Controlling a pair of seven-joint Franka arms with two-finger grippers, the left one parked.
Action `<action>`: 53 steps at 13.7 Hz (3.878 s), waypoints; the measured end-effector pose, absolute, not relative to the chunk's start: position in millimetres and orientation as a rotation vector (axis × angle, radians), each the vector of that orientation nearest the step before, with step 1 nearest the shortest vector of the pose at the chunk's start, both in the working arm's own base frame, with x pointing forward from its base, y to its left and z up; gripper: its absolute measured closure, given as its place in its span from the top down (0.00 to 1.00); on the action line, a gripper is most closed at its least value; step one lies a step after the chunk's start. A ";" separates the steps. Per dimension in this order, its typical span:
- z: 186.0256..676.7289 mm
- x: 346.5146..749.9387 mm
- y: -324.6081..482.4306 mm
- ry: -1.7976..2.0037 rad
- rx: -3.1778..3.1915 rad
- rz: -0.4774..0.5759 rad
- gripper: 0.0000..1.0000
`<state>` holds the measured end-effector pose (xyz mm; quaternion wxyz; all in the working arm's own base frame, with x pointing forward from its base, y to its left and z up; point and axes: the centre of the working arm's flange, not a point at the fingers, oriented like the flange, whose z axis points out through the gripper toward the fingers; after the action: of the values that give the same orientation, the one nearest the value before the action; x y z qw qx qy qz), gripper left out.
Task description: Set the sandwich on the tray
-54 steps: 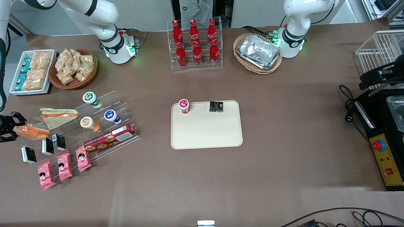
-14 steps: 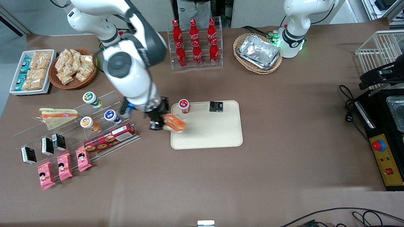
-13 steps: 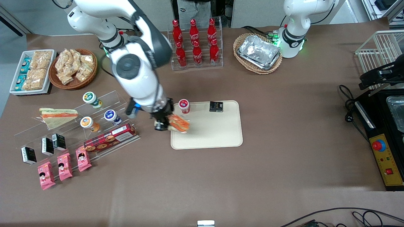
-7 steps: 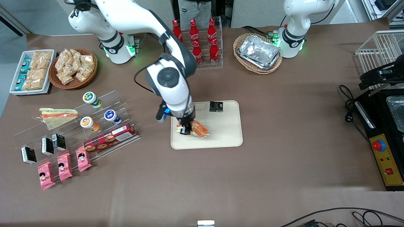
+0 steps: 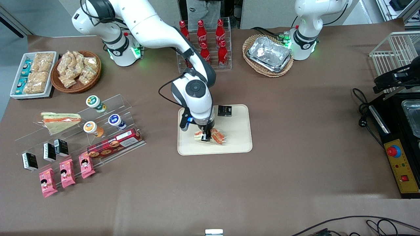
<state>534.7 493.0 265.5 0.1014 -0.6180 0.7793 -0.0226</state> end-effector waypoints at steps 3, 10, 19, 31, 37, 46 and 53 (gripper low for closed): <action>253.9 534.6 496.5 2.264 -1.835 -0.075 0.19; 233.0 537.4 496.2 2.094 -1.997 -0.113 0.19; 218.8 539.9 494.5 2.024 -2.048 -0.136 0.29; 277.5 567.5 480.3 2.070 -1.939 -0.065 1.00; 422.2 614.4 372.7 2.232 -1.819 0.040 1.00; 517.0 610.1 186.9 1.508 -2.643 0.274 1.00; 599.5 569.3 88.1 0.738 -2.952 0.243 1.00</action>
<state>569.3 88.1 599.5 0.0443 -0.9661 0.2415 0.0794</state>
